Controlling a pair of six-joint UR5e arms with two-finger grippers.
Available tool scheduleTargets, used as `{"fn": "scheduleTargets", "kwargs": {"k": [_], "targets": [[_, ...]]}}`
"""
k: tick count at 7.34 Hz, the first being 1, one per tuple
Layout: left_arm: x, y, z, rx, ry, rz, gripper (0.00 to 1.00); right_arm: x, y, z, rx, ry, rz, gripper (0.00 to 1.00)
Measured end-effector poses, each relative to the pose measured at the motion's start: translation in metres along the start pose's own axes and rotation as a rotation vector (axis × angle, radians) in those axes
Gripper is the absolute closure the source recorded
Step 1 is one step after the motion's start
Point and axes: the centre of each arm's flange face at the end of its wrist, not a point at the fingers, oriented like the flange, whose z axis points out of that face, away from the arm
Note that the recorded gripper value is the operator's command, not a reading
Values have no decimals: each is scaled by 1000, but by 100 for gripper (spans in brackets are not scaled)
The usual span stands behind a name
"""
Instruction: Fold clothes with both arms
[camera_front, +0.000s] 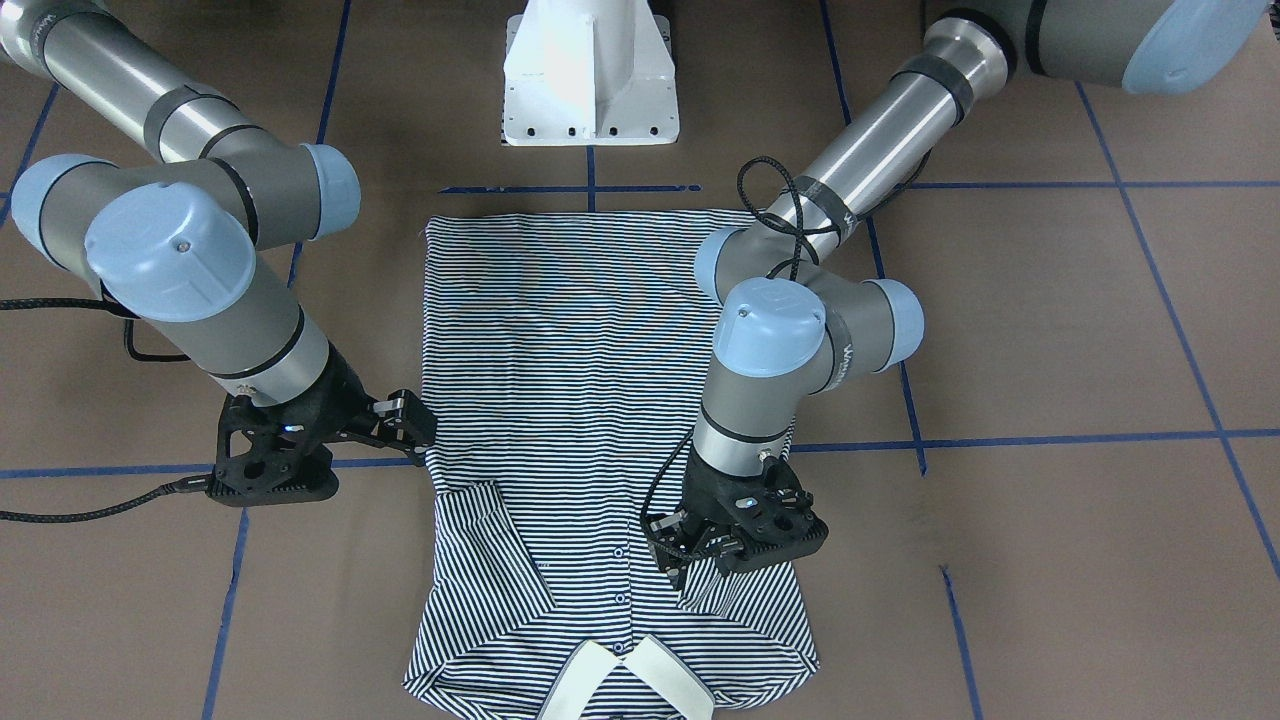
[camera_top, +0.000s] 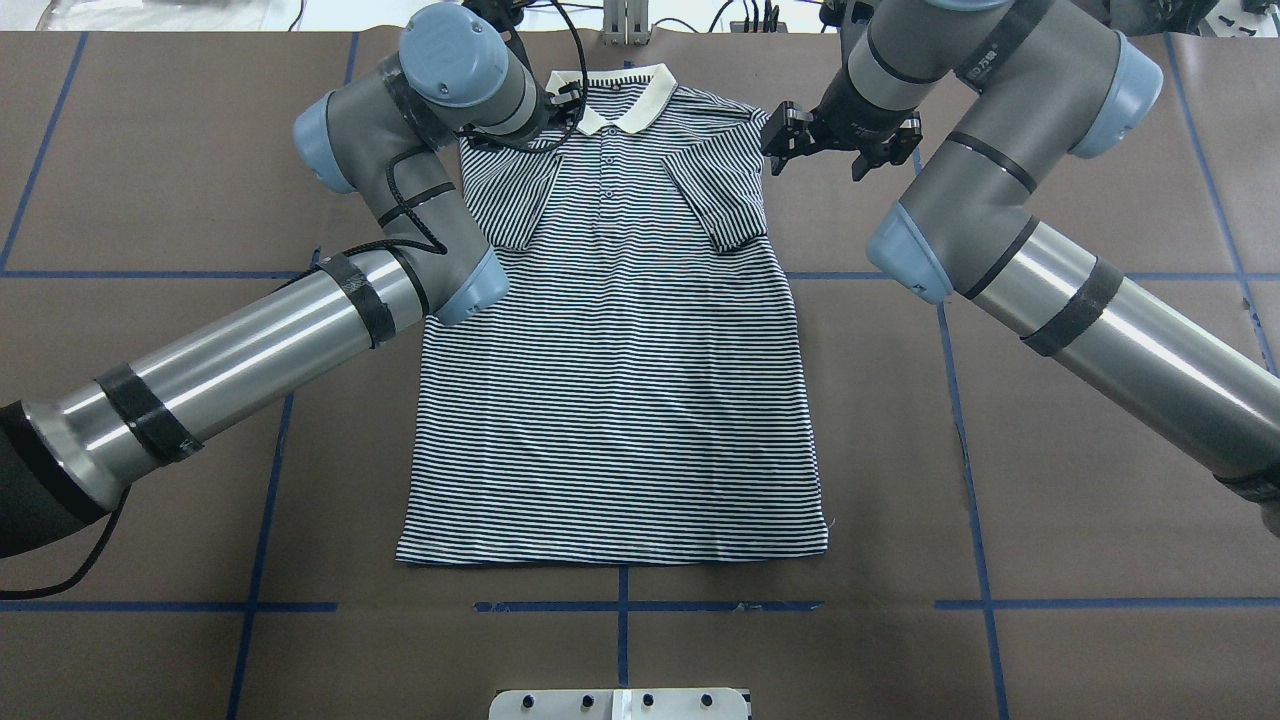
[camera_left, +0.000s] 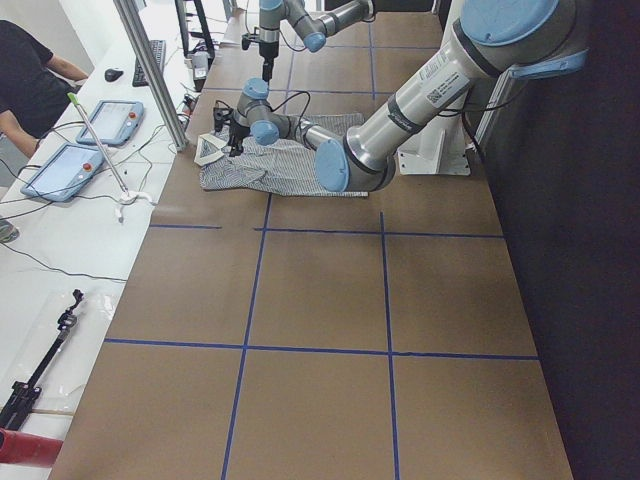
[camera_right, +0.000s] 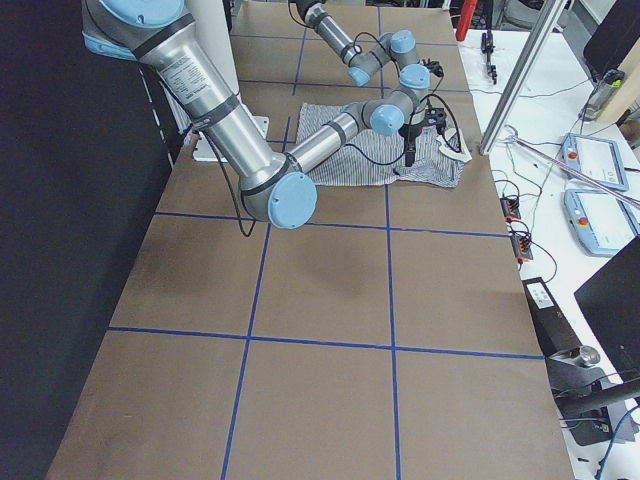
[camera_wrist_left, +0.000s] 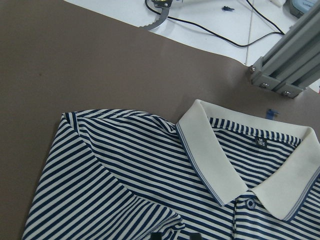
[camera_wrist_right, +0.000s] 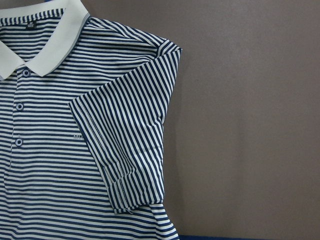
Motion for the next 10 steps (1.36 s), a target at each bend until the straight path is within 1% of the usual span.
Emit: {"fn": "scheduleTargets", "kwargs": {"k": [1,2,3,4,5,7,8,9,10], "targets": [[-9,-3,-8,0,11,-1,0,1,5,-2,-2,-6,0,0],[-30,1,-18,-12,19,1,0,2,18,-3,-8,-13,9,0],[-60,10,-32,-46,8,13,0,3,41,-2,-15,-22,31,0],[-87,18,-55,-88,-13,57,0,6,73,2,-17,-23,53,0],[-114,27,-84,-117,-20,124,0,7,113,11,-17,-17,71,0],[-181,54,-136,-181,11,247,0,-4,207,37,-21,12,115,0],[-199,62,-156,-195,28,270,0,-12,258,50,-25,25,109,0],[-205,66,-169,-195,39,256,0,-19,302,59,-27,35,99,0],[-205,67,-179,-185,48,220,0,-25,335,66,-27,41,94,0]]}}
